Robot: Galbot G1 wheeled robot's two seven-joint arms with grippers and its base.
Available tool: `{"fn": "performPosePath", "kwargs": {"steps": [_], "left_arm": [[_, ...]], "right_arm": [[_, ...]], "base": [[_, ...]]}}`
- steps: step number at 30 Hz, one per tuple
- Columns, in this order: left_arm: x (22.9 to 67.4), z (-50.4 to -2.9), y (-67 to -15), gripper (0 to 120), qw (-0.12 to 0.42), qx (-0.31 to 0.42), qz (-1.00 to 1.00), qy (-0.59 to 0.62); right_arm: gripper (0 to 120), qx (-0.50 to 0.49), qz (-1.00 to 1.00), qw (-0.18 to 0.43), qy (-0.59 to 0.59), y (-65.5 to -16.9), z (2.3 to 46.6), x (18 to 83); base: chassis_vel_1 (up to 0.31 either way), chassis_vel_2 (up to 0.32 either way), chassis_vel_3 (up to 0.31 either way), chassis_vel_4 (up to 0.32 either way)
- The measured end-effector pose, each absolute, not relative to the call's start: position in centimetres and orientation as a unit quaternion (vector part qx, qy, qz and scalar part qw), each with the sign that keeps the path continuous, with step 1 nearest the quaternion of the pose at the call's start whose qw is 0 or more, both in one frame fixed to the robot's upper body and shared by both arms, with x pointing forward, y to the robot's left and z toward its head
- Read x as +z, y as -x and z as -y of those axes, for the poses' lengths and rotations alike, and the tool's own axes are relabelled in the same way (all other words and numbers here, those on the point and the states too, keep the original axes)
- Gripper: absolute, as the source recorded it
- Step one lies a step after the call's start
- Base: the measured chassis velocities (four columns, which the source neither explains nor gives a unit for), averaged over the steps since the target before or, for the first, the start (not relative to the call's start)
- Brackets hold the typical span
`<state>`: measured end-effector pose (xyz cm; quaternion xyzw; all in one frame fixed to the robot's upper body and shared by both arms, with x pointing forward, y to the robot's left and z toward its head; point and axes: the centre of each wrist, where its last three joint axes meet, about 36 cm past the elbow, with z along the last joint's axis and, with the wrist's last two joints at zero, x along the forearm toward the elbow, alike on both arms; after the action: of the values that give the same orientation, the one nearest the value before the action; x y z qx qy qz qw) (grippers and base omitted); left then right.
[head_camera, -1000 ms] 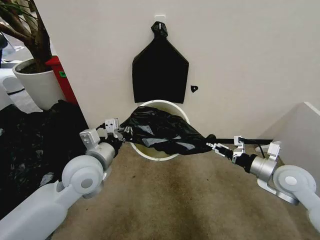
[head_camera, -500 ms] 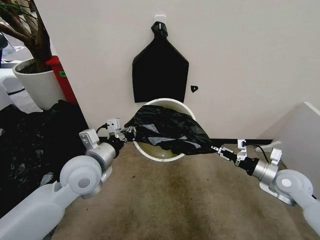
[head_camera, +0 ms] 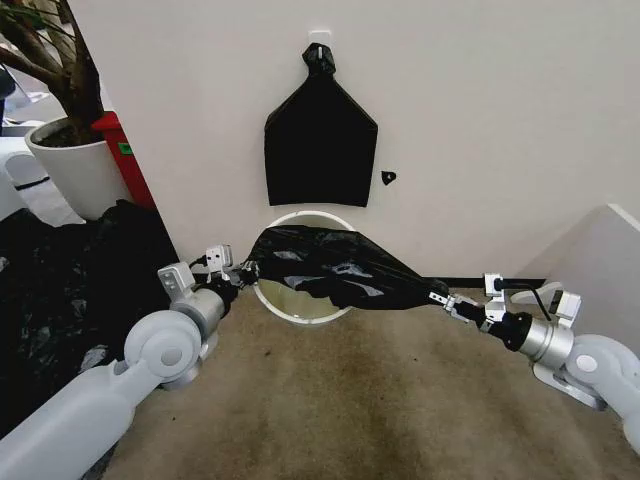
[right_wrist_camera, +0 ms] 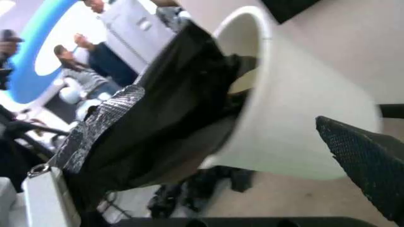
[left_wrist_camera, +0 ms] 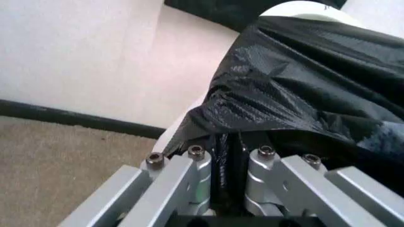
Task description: Place the garbage bag over the trash bin.
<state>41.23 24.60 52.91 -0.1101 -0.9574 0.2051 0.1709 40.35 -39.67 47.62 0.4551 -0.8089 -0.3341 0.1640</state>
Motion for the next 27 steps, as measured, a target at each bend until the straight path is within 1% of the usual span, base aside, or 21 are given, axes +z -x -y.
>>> {"fn": "performPosePath", "kwargs": {"steps": [7, 23, 27], "left_arm": [[52.3, -25.0, -41.9, 5, 0.176, 0.204, 0.958, 0.095], [52.3, -25.4, -42.1, 4, 0.172, 0.204, 0.96, 0.081], [52.4, -26.1, -42.0, 4, 0.169, 0.202, 0.962, 0.07]], "right_arm": [[100, -0.338, 0.791, 0.157, -0.486, -40.0, 38.3, 48.4], [100, -0.287, 0.779, 0.164, -0.533, -40.1, 38.9, 48.1], [100, -0.273, 0.768, 0.169, -0.554, -40.0, 39.3, 47.9]], "base": [[0.0, 0.0, 0.0, 0.0], [0.0, 0.0, 0.0, 0.0], [0.0, 0.0, 0.0, 0.0]]}}
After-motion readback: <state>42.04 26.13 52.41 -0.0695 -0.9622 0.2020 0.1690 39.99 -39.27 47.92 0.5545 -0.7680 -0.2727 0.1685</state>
